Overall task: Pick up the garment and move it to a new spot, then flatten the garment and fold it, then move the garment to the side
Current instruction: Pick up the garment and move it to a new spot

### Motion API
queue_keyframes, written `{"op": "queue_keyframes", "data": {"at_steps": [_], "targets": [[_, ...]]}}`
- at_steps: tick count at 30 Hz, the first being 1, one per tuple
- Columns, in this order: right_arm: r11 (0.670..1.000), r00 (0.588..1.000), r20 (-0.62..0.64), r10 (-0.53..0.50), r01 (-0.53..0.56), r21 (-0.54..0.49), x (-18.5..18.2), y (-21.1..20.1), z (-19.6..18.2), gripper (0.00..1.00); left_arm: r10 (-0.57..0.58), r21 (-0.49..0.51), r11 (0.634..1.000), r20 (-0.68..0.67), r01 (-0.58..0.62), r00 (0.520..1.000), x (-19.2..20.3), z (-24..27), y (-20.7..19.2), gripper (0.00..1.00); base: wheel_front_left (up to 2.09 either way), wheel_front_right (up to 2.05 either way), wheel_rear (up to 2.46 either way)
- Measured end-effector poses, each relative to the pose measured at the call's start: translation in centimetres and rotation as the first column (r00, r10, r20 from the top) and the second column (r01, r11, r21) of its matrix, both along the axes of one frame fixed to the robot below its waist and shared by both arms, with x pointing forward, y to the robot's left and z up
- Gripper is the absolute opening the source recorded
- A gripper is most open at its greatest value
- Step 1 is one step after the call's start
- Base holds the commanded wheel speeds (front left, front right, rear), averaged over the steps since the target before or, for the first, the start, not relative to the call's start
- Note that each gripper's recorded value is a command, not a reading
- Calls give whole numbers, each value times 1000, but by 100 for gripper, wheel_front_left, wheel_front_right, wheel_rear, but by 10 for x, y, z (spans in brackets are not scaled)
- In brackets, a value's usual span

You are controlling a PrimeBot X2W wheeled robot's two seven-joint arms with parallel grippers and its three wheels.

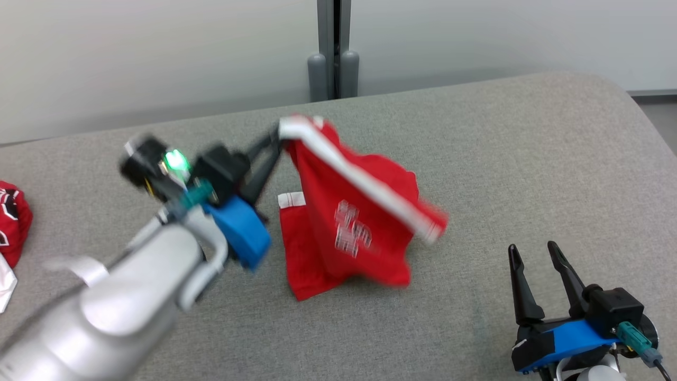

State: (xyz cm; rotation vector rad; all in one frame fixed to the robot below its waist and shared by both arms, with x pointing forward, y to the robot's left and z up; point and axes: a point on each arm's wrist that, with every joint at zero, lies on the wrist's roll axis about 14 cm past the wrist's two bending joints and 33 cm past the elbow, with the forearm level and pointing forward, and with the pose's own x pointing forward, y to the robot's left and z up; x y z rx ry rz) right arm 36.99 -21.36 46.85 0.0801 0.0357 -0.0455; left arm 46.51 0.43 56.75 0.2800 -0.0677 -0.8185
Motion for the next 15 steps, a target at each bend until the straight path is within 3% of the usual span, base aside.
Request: {"op": "queue_keyframes", "data": {"at_steps": [7, 15], "targets": [[1000, 1000, -30, 3, -3, 8, 5, 1, -10, 100, 50, -10, 998, -293, -56, 955, -48, -121, 0, 0, 0, 0, 0], [999, 999, -40, 37, -36, 12, 14, 12, -15, 100, 149, 4, 987, -420, -162, 895, -78, -168, 18, 0, 0, 0, 0]]}}
